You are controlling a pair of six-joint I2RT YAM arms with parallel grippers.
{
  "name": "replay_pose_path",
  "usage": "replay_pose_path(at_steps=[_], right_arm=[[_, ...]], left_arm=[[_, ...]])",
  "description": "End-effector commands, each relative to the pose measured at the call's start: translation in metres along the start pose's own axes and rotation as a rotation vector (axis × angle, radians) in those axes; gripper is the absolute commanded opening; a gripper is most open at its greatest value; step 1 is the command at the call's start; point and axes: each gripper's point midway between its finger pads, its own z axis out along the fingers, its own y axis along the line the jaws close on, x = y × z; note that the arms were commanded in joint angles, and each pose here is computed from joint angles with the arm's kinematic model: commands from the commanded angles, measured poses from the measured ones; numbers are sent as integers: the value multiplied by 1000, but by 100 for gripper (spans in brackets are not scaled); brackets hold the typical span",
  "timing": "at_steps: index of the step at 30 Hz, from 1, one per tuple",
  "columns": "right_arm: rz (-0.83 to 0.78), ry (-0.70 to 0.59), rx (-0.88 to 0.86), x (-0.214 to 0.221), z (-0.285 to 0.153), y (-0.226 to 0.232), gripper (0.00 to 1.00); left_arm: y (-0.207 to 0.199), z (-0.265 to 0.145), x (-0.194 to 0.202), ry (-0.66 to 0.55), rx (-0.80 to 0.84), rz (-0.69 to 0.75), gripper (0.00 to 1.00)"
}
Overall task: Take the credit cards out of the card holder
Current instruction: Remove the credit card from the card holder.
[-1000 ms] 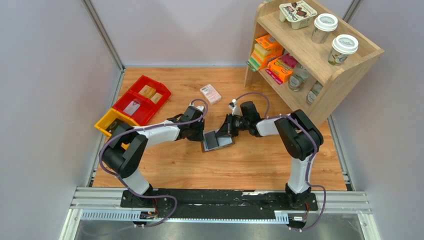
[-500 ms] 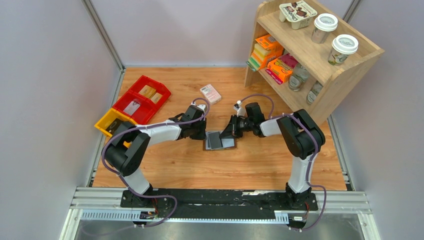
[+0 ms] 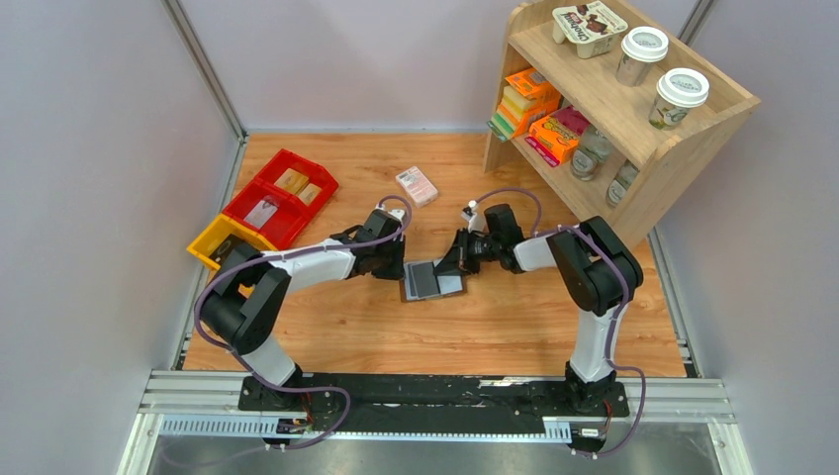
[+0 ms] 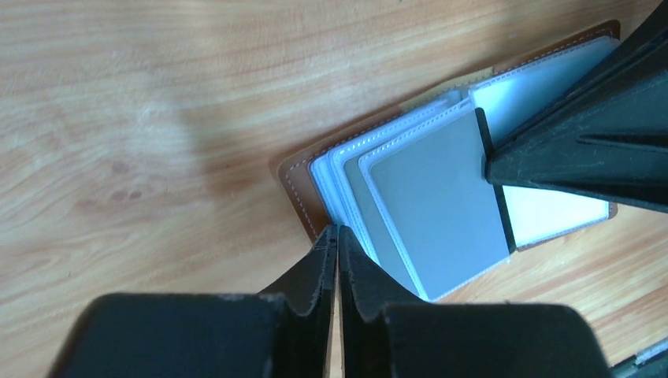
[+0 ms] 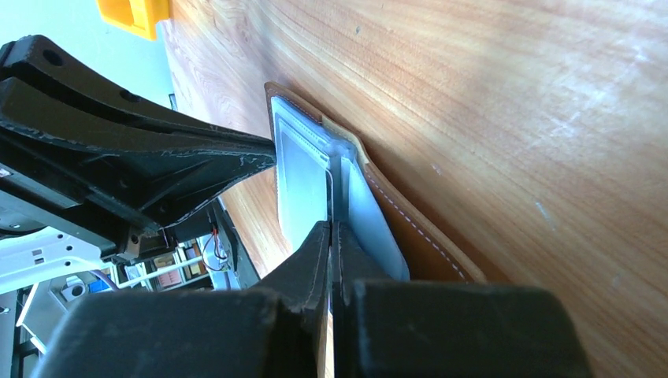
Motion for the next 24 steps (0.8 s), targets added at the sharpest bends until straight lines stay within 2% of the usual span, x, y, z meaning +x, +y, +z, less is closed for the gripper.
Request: replay_pose_path(at_steps=[1,5,10,13,17,24], right_arm=[[-22,-28,-18,-4,2,9,2],[-15,-31,-14,-2,5,8,2],[-12,-41,-14,-4,5,9,2],[-9,-47,-15,-5,5,10,1],[-11,-49,-20,-6,5,11,2],[-30,-48,-50,-7,1,21,11]], left_arm=[[-13,-22,-4,-17,51,-5,12],[-34,-23,-11,-15,146,-12,12],[-36,-12,-3,25,164,-16,12],[-32,-4,3,52,144,-13,9],[-23,6,14,81,113,-7,0],[-4,9,26,114,28,5,0]])
